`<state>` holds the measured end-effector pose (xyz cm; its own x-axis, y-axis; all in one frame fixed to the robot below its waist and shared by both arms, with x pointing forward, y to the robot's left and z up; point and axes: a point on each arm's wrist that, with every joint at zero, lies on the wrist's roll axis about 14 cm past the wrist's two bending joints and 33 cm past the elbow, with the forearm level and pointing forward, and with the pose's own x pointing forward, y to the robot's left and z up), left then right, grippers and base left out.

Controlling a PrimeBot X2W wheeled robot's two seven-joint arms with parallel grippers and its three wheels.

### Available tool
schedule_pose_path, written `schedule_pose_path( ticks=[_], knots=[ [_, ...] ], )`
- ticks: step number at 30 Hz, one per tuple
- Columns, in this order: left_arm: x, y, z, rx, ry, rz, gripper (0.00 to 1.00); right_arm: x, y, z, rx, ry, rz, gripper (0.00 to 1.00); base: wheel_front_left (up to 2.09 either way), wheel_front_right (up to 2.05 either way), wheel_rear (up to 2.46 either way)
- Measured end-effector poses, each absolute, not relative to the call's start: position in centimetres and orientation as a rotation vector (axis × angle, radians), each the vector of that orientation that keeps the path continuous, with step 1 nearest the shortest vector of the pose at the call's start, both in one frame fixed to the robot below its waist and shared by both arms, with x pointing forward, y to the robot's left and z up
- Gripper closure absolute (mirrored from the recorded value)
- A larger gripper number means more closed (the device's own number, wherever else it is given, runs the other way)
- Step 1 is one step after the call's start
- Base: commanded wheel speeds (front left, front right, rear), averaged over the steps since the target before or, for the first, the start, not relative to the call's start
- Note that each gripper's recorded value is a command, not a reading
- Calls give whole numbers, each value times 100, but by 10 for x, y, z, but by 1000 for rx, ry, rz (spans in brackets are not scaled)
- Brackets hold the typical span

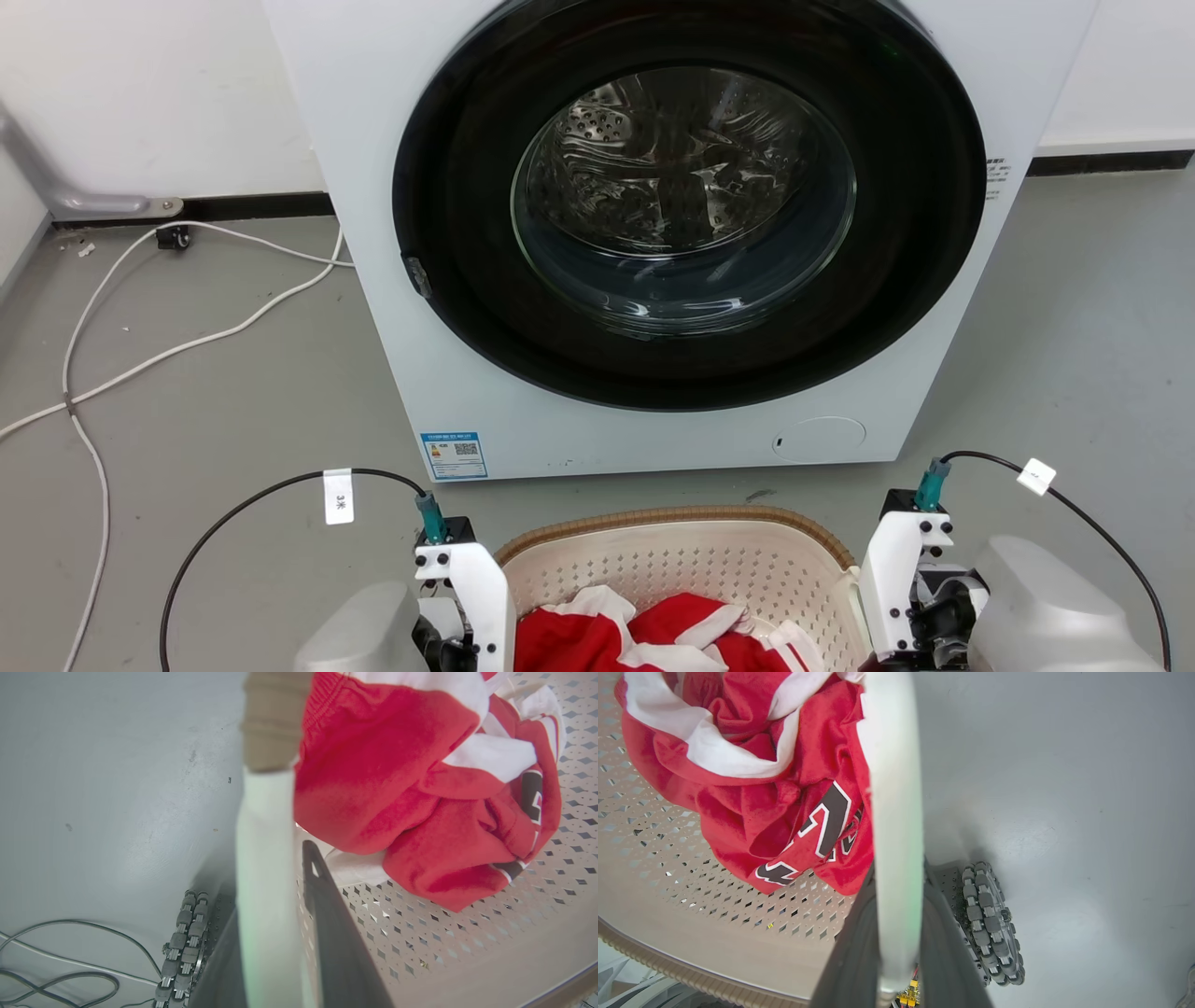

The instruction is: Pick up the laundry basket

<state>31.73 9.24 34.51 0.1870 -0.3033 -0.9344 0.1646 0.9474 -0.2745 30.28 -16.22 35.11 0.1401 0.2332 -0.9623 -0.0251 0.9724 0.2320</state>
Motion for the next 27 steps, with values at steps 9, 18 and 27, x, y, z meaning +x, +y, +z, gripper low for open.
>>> schedule_pose_path(
  ticks=[9, 18, 27],
  knots=[
    [316, 92, 345, -126, 1347, -331, 100, 302, -163, 351, 176, 1423, 187, 100, 0, 0, 0],
    [315, 91, 344, -126, 1348, -334, 100, 301, -163, 350, 178, 1426, 185, 100, 0, 0, 0],
    [315, 91, 343, -129, 1347, -333, 100, 301, -162, 350, 181, 1428, 186, 100, 0, 0, 0]
  ],
)
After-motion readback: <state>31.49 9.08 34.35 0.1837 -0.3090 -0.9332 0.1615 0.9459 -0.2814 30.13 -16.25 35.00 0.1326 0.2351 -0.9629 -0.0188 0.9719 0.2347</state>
